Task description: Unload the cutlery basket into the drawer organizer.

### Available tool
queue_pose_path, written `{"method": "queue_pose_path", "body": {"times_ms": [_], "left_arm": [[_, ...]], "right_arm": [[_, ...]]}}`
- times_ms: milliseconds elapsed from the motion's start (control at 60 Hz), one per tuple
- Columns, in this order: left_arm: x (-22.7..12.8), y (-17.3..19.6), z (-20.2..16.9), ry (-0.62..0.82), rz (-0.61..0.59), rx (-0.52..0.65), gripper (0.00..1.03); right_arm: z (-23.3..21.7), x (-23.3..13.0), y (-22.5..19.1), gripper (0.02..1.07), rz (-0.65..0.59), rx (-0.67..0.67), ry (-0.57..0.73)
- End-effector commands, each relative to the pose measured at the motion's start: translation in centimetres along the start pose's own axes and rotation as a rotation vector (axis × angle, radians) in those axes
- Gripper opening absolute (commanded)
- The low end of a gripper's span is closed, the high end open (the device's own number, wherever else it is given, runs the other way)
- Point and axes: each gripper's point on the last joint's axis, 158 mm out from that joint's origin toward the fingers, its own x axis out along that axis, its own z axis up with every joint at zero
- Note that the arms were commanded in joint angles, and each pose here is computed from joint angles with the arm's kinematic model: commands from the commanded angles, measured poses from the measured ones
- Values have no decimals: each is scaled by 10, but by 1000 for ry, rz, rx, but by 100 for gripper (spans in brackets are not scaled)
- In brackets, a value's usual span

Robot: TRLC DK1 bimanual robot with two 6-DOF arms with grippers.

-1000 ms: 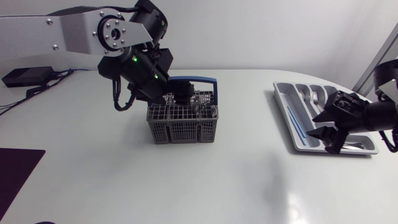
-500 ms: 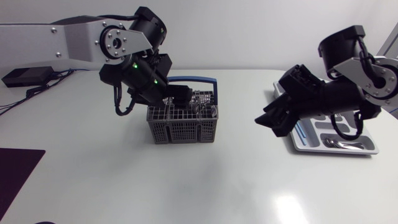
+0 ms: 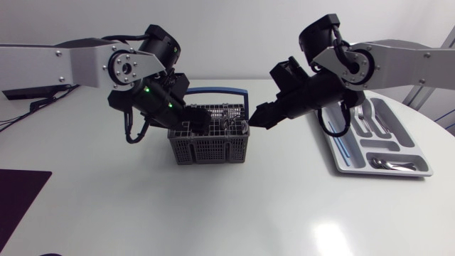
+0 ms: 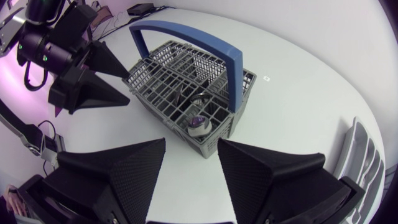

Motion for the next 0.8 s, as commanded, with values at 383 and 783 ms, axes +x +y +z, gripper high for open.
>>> {"method": "queue_pose_path", "body": {"times_ms": [383, 783], "left_arm": [[-28, -12, -6, -74, -102, 107, 97], [-29, -7, -5, -87, -118, 107, 97]], "right_arm": [[28, 41, 26, 60, 58, 69, 8], [42, 63, 28, 51, 55, 104, 23]]}}
